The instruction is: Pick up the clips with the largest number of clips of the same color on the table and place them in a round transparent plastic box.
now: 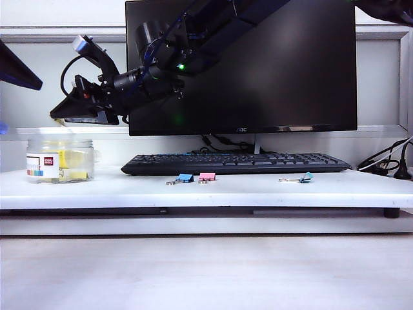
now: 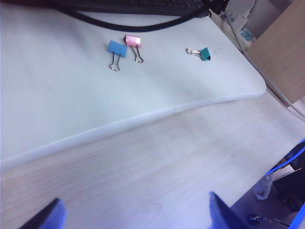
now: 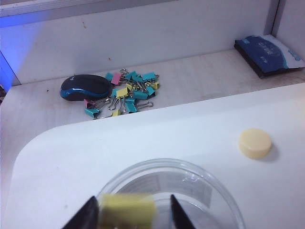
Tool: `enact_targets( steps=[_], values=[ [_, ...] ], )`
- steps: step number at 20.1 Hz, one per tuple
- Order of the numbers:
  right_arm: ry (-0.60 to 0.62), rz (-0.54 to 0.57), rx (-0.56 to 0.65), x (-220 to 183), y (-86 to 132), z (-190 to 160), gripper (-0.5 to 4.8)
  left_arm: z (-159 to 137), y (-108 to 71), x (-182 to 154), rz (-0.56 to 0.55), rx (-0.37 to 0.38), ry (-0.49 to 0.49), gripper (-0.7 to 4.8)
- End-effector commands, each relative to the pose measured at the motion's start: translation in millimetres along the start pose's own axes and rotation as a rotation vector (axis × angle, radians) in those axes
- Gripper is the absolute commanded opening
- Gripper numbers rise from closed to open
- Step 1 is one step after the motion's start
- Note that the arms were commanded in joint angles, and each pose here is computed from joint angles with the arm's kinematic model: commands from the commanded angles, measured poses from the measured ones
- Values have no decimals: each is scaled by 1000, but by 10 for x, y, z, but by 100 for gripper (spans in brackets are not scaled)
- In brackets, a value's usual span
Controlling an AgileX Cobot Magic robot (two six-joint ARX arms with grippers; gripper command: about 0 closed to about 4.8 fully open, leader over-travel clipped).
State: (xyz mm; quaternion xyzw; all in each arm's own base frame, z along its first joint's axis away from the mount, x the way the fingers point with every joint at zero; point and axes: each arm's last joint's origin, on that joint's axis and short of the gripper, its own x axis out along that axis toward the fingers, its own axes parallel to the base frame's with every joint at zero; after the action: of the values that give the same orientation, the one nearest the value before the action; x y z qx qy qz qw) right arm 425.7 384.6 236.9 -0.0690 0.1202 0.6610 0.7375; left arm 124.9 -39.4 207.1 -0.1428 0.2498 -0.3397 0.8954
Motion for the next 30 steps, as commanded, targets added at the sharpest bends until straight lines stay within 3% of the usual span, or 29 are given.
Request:
enact_targets(
  steps=[1, 9, 13, 22, 30],
  values=[
    [-16, -1, -11, -2, 6, 37, 182, 29, -12, -6, -9, 10, -14, 402],
    [-24, -10, -9, -39, -5, 78, 186, 29, -13, -6, -9, 10, -14, 402],
    [-55, -65, -38, -235, -23, 306, 186, 47, -18, -7, -15, 19, -30, 402],
    [-61, -224, -72, -1236, -65, 978, 185, 162, -50, -18, -37, 72, -136, 402],
    [17, -362, -145, -2179, 249, 1471, 184, 302, -95, -54, -27, 142, -249, 402]
  ],
)
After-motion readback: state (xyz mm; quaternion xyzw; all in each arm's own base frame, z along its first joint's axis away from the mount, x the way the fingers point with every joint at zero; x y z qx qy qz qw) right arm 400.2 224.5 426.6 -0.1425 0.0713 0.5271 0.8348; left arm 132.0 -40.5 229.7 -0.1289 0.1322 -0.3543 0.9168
